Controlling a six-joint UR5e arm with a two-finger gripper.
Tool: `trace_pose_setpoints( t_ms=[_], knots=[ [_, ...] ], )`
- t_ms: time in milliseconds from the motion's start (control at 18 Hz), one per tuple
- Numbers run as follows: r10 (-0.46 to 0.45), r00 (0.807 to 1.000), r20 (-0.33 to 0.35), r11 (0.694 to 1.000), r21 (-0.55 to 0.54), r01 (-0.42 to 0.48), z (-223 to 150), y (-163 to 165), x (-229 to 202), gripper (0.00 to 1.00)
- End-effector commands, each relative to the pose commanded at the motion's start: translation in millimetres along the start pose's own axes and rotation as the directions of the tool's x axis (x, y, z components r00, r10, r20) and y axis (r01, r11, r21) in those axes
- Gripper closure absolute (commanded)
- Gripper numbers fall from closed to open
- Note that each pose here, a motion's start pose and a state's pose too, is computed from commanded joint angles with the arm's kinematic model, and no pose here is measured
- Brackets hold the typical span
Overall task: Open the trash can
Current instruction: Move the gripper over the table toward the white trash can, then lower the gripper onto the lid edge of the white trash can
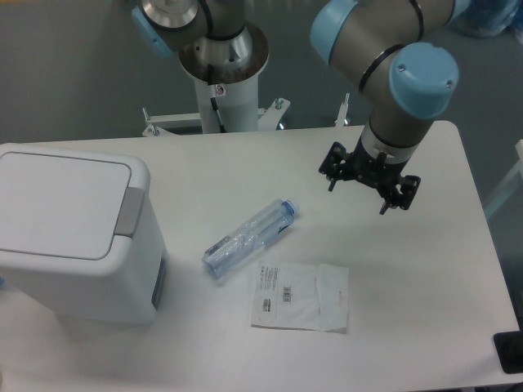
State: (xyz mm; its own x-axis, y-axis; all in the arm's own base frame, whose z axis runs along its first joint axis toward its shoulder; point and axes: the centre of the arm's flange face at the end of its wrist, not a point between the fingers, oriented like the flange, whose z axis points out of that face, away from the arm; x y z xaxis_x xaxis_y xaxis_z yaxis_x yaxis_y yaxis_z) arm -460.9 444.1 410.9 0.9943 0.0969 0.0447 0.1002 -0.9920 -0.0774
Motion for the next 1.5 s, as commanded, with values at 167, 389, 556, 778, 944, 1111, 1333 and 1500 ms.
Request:
trace_pose_setpoints(
  t_ms=[167,389,556,778,944,1111,1333,1500],
  knots=[
    [-0.087,0.995,-0.039,0.989,0.113,0.090,-9.9,-37.1,1.6,0.00],
    [-0.262,0.959,-0.107,0.943,0.182,0.277,-27.4,-77.7,18.2,0.00],
    [-0.351,0.913,-0.209,0.885,0.244,0.396,-52.3,-92.1,29.9,0.00],
    [-0.370,0.897,-0.243,0.879,0.223,0.422,-51.3,-113.4,70.2,0.00],
    [-0.369,0.895,-0.249,0.881,0.214,0.422,-53.4,-115.2,90.0,0.00],
    [-0.378,0.883,-0.278,0.872,0.213,0.440,-59.6,-107.9,105.0,0.00],
    [-0.363,0.881,-0.304,0.872,0.222,0.436,-71.5,-86.3,135.2,0.00],
    [-0.368,0.877,-0.309,0.871,0.215,0.442,-72.0,-83.5,149.1,0.00]
  ],
)
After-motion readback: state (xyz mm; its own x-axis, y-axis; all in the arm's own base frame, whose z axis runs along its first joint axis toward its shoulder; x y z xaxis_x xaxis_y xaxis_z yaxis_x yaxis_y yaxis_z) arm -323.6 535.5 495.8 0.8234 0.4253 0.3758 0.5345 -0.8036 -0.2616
